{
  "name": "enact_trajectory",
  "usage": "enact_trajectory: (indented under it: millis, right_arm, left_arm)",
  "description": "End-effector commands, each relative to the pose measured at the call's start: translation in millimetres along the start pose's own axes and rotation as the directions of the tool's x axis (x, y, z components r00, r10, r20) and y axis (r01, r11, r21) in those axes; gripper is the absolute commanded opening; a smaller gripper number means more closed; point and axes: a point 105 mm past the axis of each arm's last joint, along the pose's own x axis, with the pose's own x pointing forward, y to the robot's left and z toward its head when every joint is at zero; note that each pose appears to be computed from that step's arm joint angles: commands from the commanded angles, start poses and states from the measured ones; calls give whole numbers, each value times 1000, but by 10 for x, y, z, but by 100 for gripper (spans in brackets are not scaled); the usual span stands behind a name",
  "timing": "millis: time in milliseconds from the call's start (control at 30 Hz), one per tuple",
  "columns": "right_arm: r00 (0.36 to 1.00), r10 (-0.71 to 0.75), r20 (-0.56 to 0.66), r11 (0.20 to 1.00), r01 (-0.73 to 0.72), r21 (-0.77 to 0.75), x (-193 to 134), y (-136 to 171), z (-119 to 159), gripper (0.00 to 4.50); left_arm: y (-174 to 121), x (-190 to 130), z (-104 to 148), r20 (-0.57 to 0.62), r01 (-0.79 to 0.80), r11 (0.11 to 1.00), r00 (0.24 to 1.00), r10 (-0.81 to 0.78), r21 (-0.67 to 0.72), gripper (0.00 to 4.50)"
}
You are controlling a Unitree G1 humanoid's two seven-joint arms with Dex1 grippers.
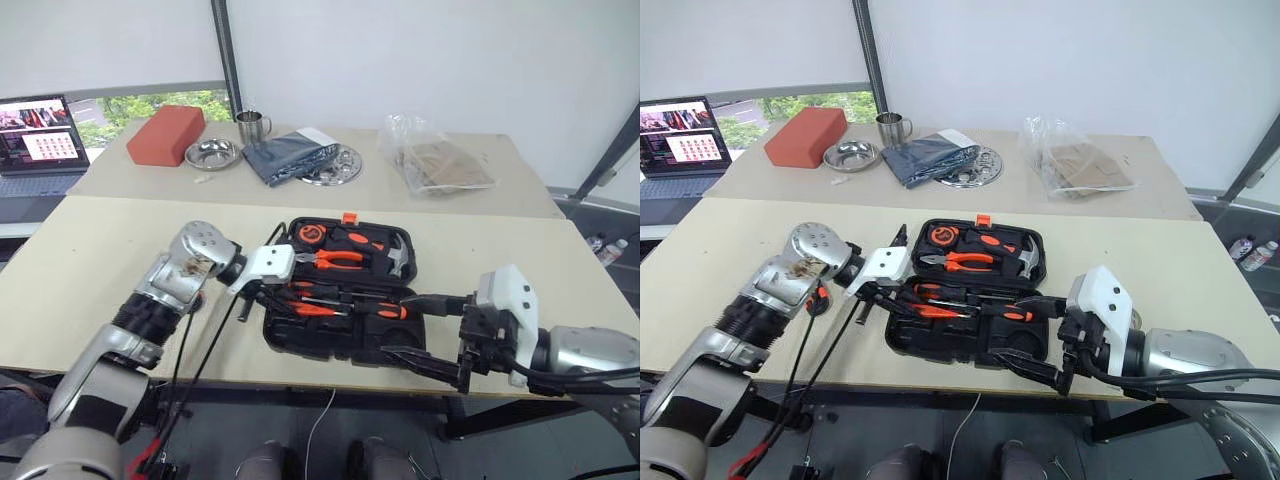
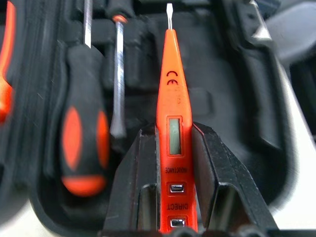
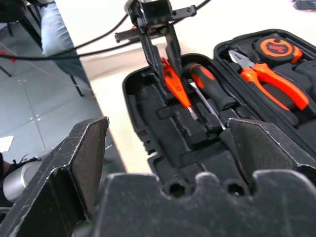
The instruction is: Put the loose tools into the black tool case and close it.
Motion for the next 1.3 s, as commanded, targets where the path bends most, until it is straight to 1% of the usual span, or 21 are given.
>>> enact_trajectory:
  millis: [33, 200, 333, 500, 633, 767, 833, 867, 900, 1000, 1100, 1167, 1233, 1267, 1300]
  right_arm:
    - [999, -10, 40, 999, 12, -39, -17, 36, 95, 450]
    - [999, -23, 46, 999, 25, -40, -11, 19, 104, 450]
    - [998, -41, 51, 998, 43, -37, -20, -29, 110, 450]
    - [997, -49, 58, 998, 50, -31, -2, -49, 100, 450]
    - [997, -49, 65, 998, 51, -28, 11, -52, 106, 450]
    - [996, -52, 77, 998, 54, -22, 11, -56, 123, 450]
    - [995, -52, 79, 998, 54, -19, 11, -54, 123, 450]
    - [995, -52, 80, 998, 54, -17, 11, -51, 122, 450]
    - [995, -52, 81, 999, 53, -14, 12, -48, 117, 450]
    - [996, -51, 80, 999, 51, -3, 15, -42, 101, 450]
    - [996, -53, 76, 999, 52, 10, 13, -39, 72, 450]
    - [996, -55, 74, 998, 54, 14, 8, -44, 61, 450]
    - [995, -59, 75, 998, 58, 17, 5, -49, 57, 450]
    - [995, -61, 76, 998, 60, 18, 4, -55, 57, 450]
    - [995, -63, 77, 998, 61, 19, 3, -59, 57, 450]
  left_arm:
    - [40, 16, 30, -15, -5, 1000, 1000, 6, 23, 43]
    - [55, 54, -47, -38, -8, 1000, 999, 8, -5, 43]
    - [-6, 46, 17, 21, 40, 998, 999, -39, -51, 43]
    - [26, 102, 102, 41, 37, 997, 999, -35, -63, 43]
    - [31, 129, 11, -12, 36, 998, 999, -37, -52, 43]
    - [-3, 84, -23, -16, 54, 996, 998, -56, -71, 43]
    - [-12, 16, 54, 28, 59, 996, 998, -57, -70, 144]
    - [-14, -28, 114, 66, 62, 996, 996, -57, -69, 157]
    - [-19, -84, 184, 116, 66, 995, 992, -57, -73, 192]
    - [-13, -207, 254, 197, 61, 992, 980, -38, -113, 192]
    - [17, -320, 204, 251, 28, 984, 968, 17, -175, 192]
    - [61, -332, 168, 287, -7, 976, 955, 70, -217, 192]
    - [115, -276, 68, 295, -62, 967, 946, 135, -246, 141]
    - [127, -236, 16, 293, -77, 963, 944, 155, -260, 122]
    - [134, -209, -17, 292, -86, 959, 942, 166, -269, 80]
